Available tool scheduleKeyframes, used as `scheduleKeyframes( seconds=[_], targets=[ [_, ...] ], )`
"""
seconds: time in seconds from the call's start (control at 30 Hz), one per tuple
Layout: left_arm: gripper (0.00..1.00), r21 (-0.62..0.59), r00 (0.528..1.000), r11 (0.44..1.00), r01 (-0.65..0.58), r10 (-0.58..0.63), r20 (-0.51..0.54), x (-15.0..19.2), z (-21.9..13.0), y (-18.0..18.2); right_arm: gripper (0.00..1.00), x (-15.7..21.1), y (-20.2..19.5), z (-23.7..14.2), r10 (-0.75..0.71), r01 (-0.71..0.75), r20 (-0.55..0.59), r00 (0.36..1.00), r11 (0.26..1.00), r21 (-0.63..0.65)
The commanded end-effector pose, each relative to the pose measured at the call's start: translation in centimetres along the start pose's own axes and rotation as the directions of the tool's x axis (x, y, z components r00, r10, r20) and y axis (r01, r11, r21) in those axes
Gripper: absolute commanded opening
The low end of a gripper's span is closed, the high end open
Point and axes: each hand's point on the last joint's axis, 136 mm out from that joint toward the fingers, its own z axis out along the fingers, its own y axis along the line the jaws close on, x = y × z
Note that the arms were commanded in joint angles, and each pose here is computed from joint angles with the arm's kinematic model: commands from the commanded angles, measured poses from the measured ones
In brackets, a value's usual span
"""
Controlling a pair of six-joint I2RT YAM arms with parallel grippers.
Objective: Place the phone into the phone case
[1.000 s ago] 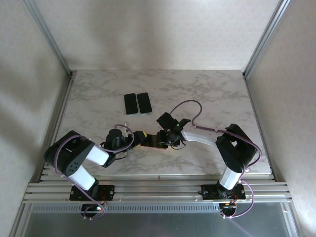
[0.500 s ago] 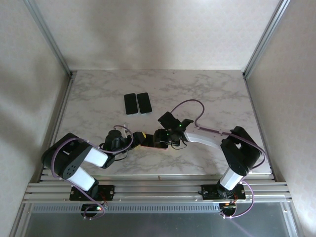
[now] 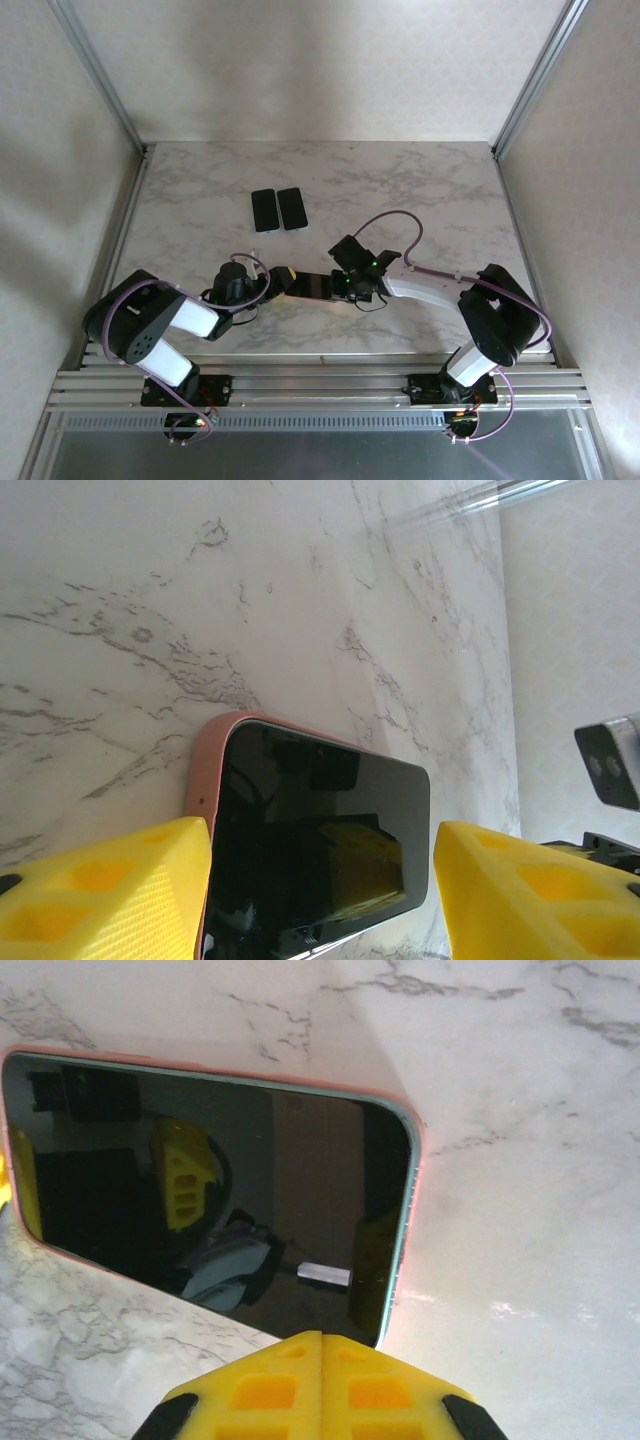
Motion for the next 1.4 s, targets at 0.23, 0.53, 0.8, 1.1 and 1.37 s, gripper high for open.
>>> scheduleKeyframes(
  seconds=[0.23,0.53,0.8,1.1,1.37],
  targets=[
    [0.61,-0.064,1.000,0.998,0.008,-0.009,-0.014,0.6,0.0,1.4,0.01,1.0,-0.9,0.8,0.013,-0.013,-0.021,1.000,1.000,0.018],
    [0.61,-0.060,1.000,0.998,0.006,-0.007,-0.018,0.6,0.0,1.3,0.01,1.2,-1.4,1.8,0.006,-0.003,-0.052,0.999,0.998,0.069],
    [0.61,-0.059,1.000,0.998,0.007,-0.009,-0.024,0.8,0.1,1.3,0.01,1.5,-2.0,2.7,0.000,0.013,-0.091,0.996,0.990,0.138],
    [0.61,-0.052,0.999,0.999,0.011,-0.013,-0.036,1.0,0.3,1.4,0.00,1.9,-3.1,3.8,-0.012,0.050,-0.155,0.988,0.969,0.242],
    [0.61,-0.049,0.999,0.999,0.012,-0.014,-0.040,1.1,0.4,1.4,0.00,2.7,-3.4,5.9,-0.011,0.068,-0.203,0.979,0.959,0.275]
  ],
)
